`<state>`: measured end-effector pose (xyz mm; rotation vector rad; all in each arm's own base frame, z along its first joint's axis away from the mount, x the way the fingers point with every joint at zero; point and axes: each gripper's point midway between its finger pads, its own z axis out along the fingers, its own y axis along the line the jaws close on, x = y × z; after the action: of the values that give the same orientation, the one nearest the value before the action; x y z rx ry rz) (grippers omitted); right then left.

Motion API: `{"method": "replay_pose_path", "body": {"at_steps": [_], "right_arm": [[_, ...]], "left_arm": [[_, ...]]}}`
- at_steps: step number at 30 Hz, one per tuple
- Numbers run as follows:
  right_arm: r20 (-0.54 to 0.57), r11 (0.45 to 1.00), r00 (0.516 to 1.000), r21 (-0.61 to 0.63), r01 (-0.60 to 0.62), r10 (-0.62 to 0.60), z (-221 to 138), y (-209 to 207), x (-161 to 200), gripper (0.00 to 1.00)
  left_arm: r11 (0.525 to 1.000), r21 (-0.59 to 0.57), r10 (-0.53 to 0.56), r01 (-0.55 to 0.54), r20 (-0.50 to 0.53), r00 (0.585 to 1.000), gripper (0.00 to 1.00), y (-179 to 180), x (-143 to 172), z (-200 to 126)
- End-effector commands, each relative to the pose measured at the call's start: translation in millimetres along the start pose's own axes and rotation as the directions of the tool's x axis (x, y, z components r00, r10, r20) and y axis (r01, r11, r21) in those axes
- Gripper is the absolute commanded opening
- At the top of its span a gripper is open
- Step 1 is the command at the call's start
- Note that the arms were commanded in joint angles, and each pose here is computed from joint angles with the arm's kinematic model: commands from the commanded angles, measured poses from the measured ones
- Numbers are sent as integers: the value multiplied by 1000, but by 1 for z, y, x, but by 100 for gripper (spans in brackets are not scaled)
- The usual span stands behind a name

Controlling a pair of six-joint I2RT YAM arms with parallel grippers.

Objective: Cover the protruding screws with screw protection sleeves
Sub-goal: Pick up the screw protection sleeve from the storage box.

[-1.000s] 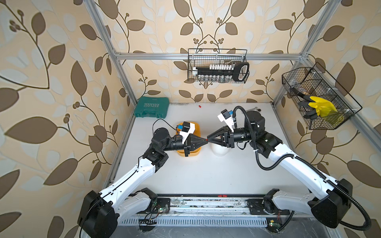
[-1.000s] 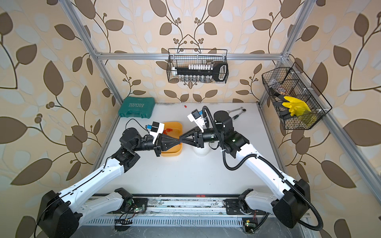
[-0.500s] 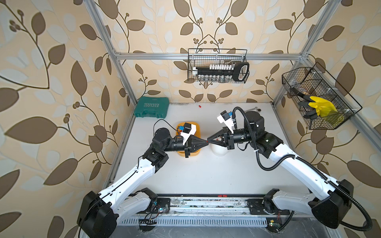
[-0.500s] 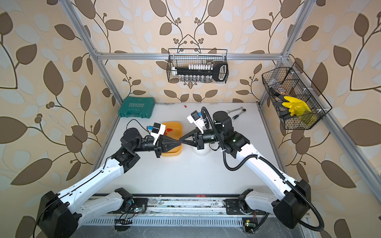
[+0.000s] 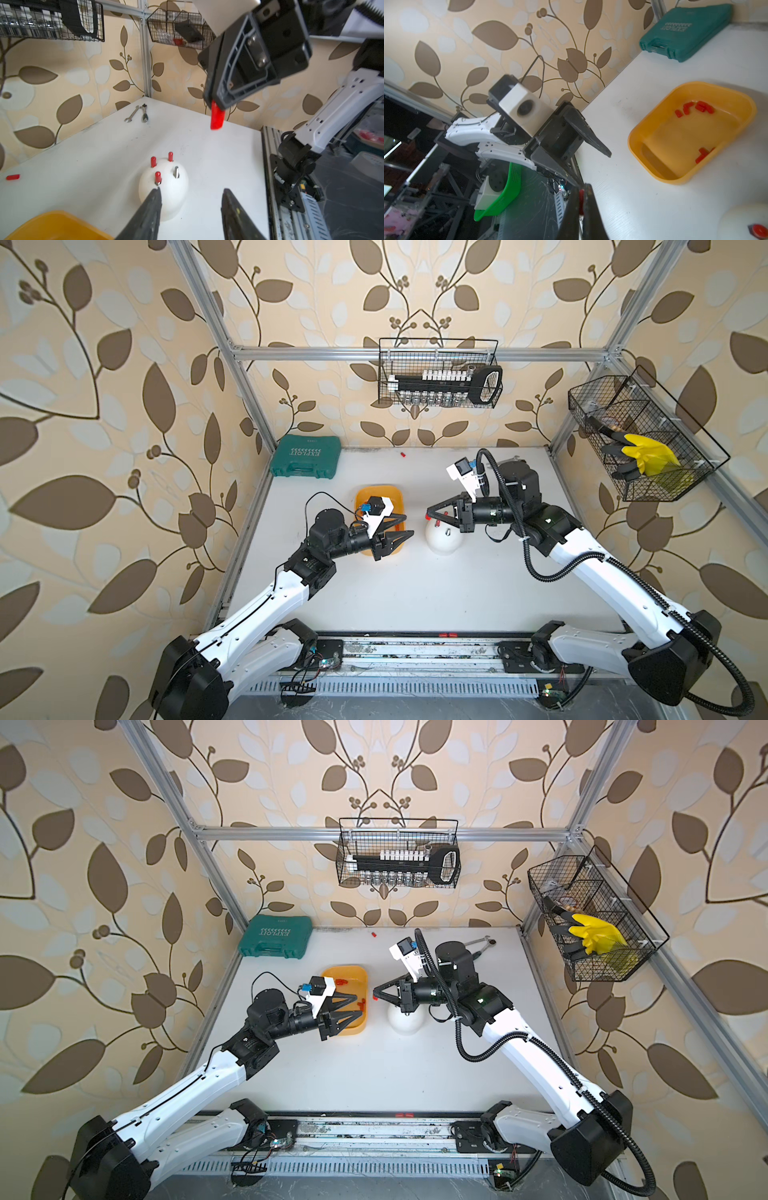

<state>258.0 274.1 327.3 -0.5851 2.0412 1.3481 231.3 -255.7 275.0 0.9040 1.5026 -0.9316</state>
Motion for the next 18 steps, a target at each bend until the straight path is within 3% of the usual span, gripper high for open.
{"method": "replay_pose_path", "body": {"at_steps": [1, 4, 8, 10, 18], "right_arm": [[-8, 984, 986, 74, -163, 164, 0, -17, -1, 0], [-22, 965, 971, 125, -232, 237, 8, -26, 9, 0], [10, 948, 976, 239, -212, 216, 17, -36, 17, 0], [21, 938, 974, 266, -224, 227, 21, -39, 19, 0], [93, 923, 983, 340, -182, 160, 24, -43, 28, 0]], "left_arm": [[991, -82, 109, -110, -22, 994, 55, 3, 1, 8], [980, -140, 138, -141, -37, 990, 55, 7, -1, 20], [979, -175, 105, -102, 5, 995, 60, 15, -7, 33], [974, -195, 109, -112, -25, 994, 61, 19, -3, 42], [985, -154, 82, -75, 41, 996, 59, 10, -20, 48]]}}
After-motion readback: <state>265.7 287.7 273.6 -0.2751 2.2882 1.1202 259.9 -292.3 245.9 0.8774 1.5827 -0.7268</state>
